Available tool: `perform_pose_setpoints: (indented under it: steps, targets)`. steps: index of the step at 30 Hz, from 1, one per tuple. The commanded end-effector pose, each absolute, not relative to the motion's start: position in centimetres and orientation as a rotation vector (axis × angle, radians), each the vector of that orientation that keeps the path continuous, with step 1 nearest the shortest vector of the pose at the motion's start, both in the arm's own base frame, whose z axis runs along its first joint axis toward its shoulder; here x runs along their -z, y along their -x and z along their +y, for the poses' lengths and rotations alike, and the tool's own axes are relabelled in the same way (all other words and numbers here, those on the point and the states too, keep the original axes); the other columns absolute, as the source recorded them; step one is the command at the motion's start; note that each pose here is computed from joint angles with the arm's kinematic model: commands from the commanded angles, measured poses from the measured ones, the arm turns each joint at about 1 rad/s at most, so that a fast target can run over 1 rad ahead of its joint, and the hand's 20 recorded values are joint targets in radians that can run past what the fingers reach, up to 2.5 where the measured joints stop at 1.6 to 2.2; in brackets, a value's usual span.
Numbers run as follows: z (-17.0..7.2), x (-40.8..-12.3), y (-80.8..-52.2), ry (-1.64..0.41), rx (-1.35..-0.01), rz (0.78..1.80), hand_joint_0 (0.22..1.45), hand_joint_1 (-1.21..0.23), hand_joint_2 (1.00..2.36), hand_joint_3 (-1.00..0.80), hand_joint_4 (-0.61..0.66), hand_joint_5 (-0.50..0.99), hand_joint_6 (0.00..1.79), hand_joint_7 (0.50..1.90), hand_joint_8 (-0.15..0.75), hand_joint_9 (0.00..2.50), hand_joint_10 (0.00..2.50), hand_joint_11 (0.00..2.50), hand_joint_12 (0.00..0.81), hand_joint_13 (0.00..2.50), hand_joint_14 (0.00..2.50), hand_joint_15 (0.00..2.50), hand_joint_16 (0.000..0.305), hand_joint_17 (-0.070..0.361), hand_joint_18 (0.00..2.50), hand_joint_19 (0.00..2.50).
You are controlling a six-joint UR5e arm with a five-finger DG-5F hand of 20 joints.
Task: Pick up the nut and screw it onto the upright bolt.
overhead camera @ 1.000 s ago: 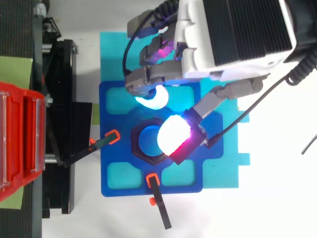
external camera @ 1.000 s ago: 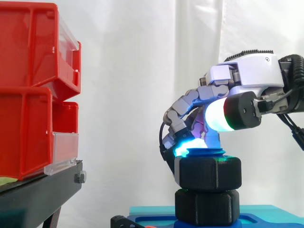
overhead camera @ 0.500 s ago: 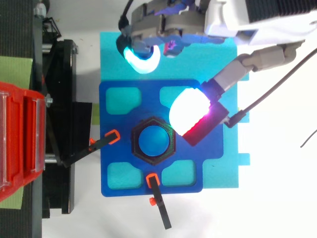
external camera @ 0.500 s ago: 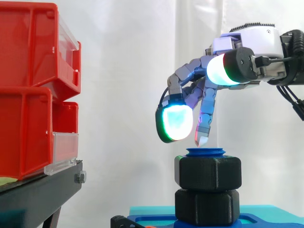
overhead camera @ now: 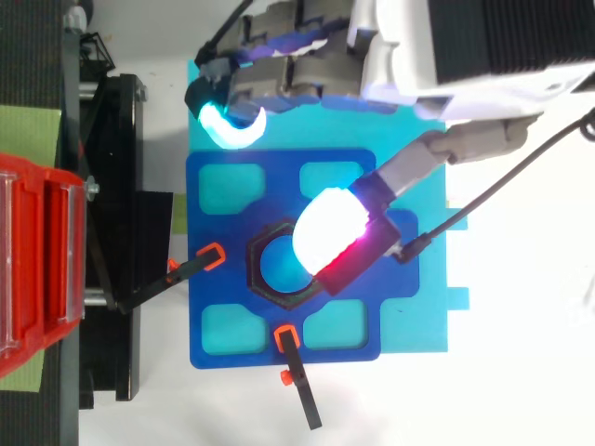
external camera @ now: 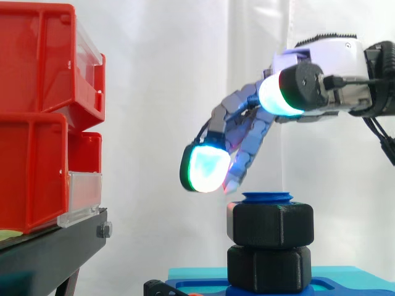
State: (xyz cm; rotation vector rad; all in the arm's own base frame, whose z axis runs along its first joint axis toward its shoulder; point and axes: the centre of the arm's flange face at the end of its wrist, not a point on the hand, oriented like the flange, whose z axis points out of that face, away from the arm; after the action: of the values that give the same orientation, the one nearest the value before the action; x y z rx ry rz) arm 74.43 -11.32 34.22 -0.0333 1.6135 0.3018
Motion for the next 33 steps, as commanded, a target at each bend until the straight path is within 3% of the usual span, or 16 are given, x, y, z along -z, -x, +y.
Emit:
perform_pose_setpoints:
  steps: [1, 14, 33]
  targets:
    - [-9.9, -33.6, -75.0, 0.016, -0.288, 1.576, 0.5, -0.07, 1.0, -0.5, 0.2, -0.1, 0.5, 0.65, 0.248, 0.88, 0.0, 0.0, 0.269, 0.5, 0.0, 0.0, 0.029, 0.064, 0.15, 0.0]
    - [-7.9, -32.3, -75.1, 0.025, -0.3, 1.578, 0.5, -0.06, 1.0, -0.5, 0.21, -0.09, 0.5, 0.67, 0.242, 0.85, 0.0, 0.0, 0.28, 0.47, 0.0, 0.0, 0.03, 0.067, 0.11, 0.0]
    - [-6.2, -31.9, -74.8, 0.031, -0.309, 1.628, 0.51, -0.06, 1.0, -0.5, 0.23, -0.06, 0.5, 0.84, 0.258, 0.85, 0.0, 0.0, 0.288, 0.48, 0.0, 0.0, 0.029, 0.066, 0.11, 0.0]
